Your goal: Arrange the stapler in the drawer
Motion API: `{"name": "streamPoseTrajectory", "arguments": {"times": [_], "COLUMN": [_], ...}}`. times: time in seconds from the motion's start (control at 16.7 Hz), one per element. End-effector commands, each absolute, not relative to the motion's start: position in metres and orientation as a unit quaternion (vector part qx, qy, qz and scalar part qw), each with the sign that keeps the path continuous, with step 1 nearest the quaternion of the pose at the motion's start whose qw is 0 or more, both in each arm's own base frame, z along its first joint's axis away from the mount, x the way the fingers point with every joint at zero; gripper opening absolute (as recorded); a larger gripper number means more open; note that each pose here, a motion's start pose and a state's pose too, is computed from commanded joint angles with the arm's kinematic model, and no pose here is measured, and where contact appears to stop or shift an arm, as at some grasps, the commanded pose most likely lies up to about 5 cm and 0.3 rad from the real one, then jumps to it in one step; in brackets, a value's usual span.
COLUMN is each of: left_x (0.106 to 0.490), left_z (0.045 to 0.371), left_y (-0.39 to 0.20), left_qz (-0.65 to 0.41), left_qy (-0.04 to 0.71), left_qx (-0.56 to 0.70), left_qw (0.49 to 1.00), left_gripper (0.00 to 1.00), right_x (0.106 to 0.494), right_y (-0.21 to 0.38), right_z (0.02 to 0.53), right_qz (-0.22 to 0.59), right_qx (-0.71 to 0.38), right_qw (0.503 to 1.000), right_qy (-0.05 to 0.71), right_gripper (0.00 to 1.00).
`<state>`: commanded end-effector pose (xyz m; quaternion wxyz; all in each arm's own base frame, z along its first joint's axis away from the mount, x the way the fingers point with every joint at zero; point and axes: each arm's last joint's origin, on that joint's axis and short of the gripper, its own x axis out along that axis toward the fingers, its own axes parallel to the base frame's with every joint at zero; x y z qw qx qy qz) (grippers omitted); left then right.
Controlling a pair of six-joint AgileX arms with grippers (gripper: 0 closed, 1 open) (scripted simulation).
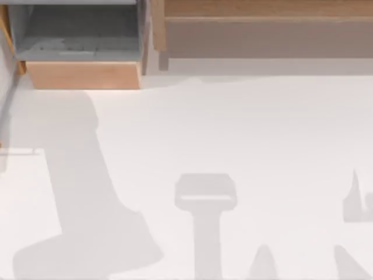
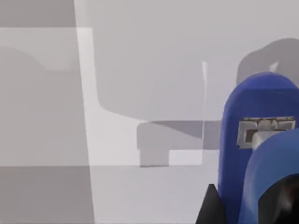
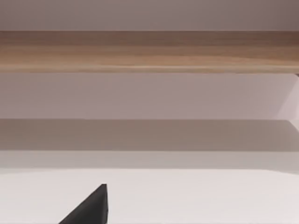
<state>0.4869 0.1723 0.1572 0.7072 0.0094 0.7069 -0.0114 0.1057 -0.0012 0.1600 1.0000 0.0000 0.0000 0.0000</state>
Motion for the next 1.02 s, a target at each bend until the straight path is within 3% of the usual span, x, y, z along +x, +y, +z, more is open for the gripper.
{"name": "streamPoseTrajectory", "arguments": {"times": [0.9,1.02], "left_x": [0.4859,0.4859], "left_z": [0.1487,0.1487], "left_y": [0.1732,0.1732], "left_qz": [-0.011,-0.011], "left_qy": [0.707,0.707], "left_qx": [0.008,0.008], "left_qw": [0.707,0.707], "left_gripper": [0.0,0.15], "right_x": [0.1057,0.1057], "right_y": [-0.0012,-0.0012], "right_z": [0.16,0.16], "right_qz": [0.0,0.0], "right_qx": [0.0,0.0], "right_qw": [1.0,1.0], "right_qy": [0.0,0.0], "right_gripper": [1.0,1.0]}}
